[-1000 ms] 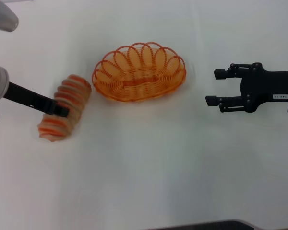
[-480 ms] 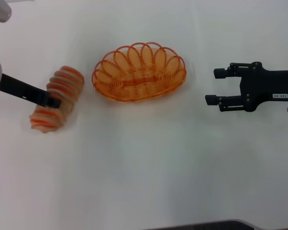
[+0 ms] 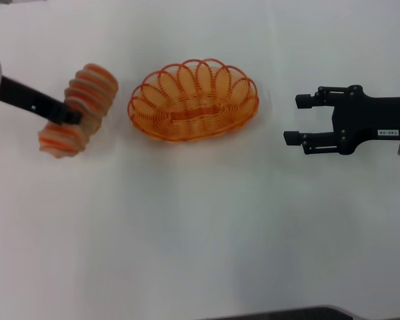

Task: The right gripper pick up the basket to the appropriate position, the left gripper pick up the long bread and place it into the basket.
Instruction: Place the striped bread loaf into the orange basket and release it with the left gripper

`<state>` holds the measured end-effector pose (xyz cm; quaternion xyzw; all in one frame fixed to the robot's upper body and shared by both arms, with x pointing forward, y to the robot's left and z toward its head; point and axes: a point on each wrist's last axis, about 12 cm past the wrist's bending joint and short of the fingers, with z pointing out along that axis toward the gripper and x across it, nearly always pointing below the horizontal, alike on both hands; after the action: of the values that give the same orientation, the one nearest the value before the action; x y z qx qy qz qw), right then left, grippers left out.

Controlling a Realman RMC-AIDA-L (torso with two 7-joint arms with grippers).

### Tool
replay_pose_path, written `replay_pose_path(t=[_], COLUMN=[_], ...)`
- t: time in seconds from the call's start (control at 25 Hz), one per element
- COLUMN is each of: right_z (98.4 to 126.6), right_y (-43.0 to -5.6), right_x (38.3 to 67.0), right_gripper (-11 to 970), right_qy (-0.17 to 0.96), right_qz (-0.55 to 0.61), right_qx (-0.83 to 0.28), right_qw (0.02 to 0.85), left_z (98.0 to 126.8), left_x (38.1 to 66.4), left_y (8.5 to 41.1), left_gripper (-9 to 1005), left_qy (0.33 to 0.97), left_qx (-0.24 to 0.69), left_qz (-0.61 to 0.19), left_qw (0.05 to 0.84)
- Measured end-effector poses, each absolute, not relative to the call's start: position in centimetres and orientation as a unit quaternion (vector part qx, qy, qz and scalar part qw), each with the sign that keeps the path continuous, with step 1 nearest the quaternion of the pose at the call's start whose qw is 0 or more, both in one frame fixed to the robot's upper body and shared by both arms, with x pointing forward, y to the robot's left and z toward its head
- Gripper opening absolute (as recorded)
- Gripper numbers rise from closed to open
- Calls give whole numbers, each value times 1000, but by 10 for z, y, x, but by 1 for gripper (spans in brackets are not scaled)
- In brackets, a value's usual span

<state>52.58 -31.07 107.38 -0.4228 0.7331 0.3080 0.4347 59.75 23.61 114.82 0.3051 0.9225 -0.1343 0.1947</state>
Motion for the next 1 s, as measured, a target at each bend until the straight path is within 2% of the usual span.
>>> replay_pose_path(t=[0.52, 0.76, 1.0], right_z=[1073, 1072, 1072], right_y=[-309, -309, -308], right_x=[525, 523, 523], right_gripper=[809, 809, 809], right_qy=[732, 732, 731], right_qz=[311, 311, 311], right_qx=[-428, -432, -436], right_qw=[429, 426, 423], left_z=[1186, 1202, 1205], left_x=[616, 612, 601], left_y=[196, 171, 142], left_gripper=[193, 184, 182], left_qy=[840, 790, 742], left_qx=[466, 536, 604], left_qz=[-102, -87, -80], left_qw=[259, 285, 279])
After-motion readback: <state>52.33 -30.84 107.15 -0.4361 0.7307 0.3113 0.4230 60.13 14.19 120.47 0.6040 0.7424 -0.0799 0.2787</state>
